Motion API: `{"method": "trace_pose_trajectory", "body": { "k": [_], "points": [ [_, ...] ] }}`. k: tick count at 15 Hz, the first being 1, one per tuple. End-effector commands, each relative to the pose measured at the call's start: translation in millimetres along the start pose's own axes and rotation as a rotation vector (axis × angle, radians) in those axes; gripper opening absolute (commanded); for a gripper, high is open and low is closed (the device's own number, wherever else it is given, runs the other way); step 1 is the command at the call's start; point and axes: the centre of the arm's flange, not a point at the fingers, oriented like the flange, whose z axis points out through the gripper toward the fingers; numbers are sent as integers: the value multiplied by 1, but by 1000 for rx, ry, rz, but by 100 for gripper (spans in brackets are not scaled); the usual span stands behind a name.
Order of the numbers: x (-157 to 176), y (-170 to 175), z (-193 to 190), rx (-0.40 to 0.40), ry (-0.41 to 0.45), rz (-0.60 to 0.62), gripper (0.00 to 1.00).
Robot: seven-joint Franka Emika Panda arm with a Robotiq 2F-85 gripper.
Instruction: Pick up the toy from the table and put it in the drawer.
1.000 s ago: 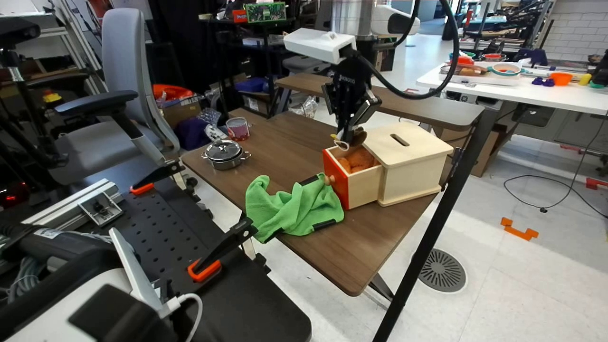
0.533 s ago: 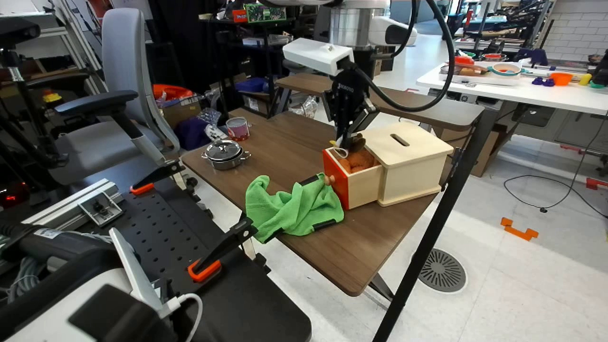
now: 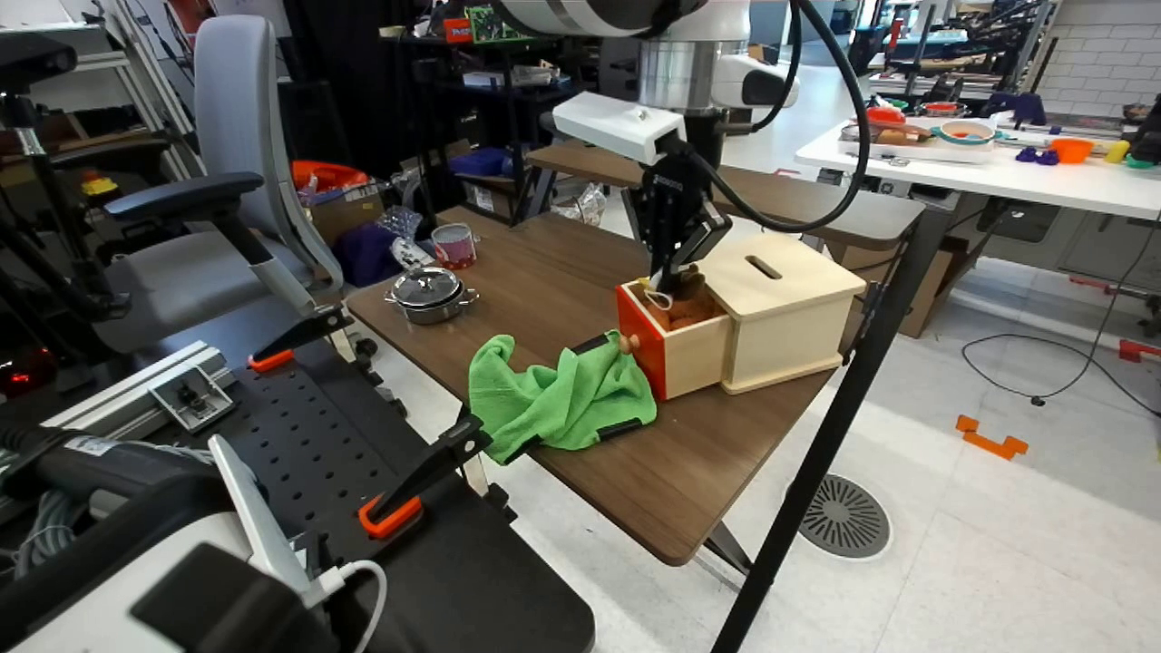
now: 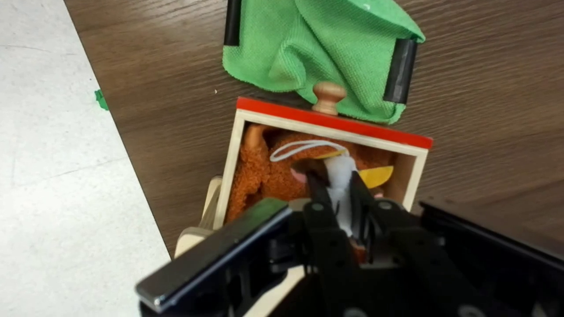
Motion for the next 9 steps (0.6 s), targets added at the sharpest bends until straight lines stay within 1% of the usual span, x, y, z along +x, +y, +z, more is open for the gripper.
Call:
{"method": "trace_pose_trajectory", "body": {
  "k": [1, 7, 8, 9],
  "points": [
    [16, -4, 8, -23, 25, -1, 4],
    [19, -6, 22, -36, -3, -9, 4],
    [17, -7, 20, -36, -9, -16, 40],
    [16, -8, 19, -32, -6, -19, 41]
  ]
}}
